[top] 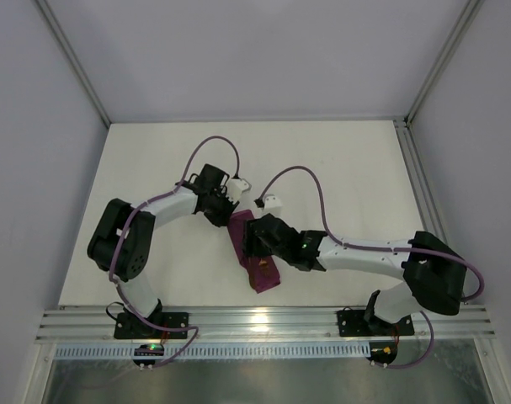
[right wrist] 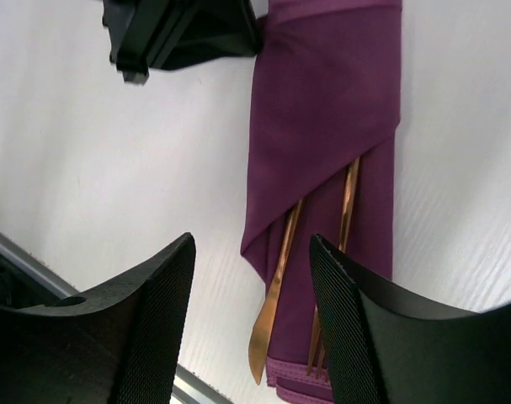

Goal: Fold the napkin into a case and place the utensils inside
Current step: Insert the knife into the folded napkin.

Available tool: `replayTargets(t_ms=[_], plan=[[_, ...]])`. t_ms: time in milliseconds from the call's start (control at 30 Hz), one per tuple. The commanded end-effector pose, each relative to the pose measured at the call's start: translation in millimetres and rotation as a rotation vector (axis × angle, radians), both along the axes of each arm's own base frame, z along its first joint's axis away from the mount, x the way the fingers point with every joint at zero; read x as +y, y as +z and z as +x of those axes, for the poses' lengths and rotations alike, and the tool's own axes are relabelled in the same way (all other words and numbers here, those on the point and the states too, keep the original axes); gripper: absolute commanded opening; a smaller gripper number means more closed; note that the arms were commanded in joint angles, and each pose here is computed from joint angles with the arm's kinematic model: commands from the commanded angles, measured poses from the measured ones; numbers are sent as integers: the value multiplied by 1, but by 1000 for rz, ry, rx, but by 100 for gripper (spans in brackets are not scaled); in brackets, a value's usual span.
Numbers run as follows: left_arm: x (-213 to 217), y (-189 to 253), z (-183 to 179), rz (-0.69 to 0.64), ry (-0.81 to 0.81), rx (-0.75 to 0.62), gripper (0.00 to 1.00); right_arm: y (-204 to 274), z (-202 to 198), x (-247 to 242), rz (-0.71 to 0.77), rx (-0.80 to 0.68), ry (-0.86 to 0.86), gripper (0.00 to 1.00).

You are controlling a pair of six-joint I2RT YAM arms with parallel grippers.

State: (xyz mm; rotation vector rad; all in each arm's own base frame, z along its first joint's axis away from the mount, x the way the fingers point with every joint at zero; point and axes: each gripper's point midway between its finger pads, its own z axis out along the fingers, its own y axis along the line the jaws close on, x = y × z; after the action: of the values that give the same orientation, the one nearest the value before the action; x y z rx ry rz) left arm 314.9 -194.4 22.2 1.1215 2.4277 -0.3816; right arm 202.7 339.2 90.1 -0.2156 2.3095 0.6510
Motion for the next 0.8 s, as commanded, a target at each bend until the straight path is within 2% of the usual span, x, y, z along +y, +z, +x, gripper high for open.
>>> replayTargets(t_ms=[0, 33, 67, 200, 400, 500, 667, 767], plan=[[-5, 19, 8, -36, 6, -56, 18, 16, 19, -5, -46, -40, 44, 61], [-5, 20, 7, -40, 9, -55, 20, 21, 23, -1, -78, -60, 65, 61], [-6, 22, 8, -45, 12, -57, 21, 5, 24, 1, -161, -72, 119, 61], [-3, 27, 10, -36, 35, -69, 30, -14, 23, 25, -273, -105, 240, 61], [7, 49, 22, -36, 86, -138, 41, -50, 37, 15, -387, -95, 176, 60], [16, 55, 25, -40, 110, -144, 41, -60, 37, 15, -391, -93, 178, 58], [26, 65, 28, -55, 133, -164, 42, -77, 38, 21, -426, -71, 208, 48], [34, 71, 30, -71, 154, -171, 42, -93, 40, 19, -451, -26, 210, 48]])
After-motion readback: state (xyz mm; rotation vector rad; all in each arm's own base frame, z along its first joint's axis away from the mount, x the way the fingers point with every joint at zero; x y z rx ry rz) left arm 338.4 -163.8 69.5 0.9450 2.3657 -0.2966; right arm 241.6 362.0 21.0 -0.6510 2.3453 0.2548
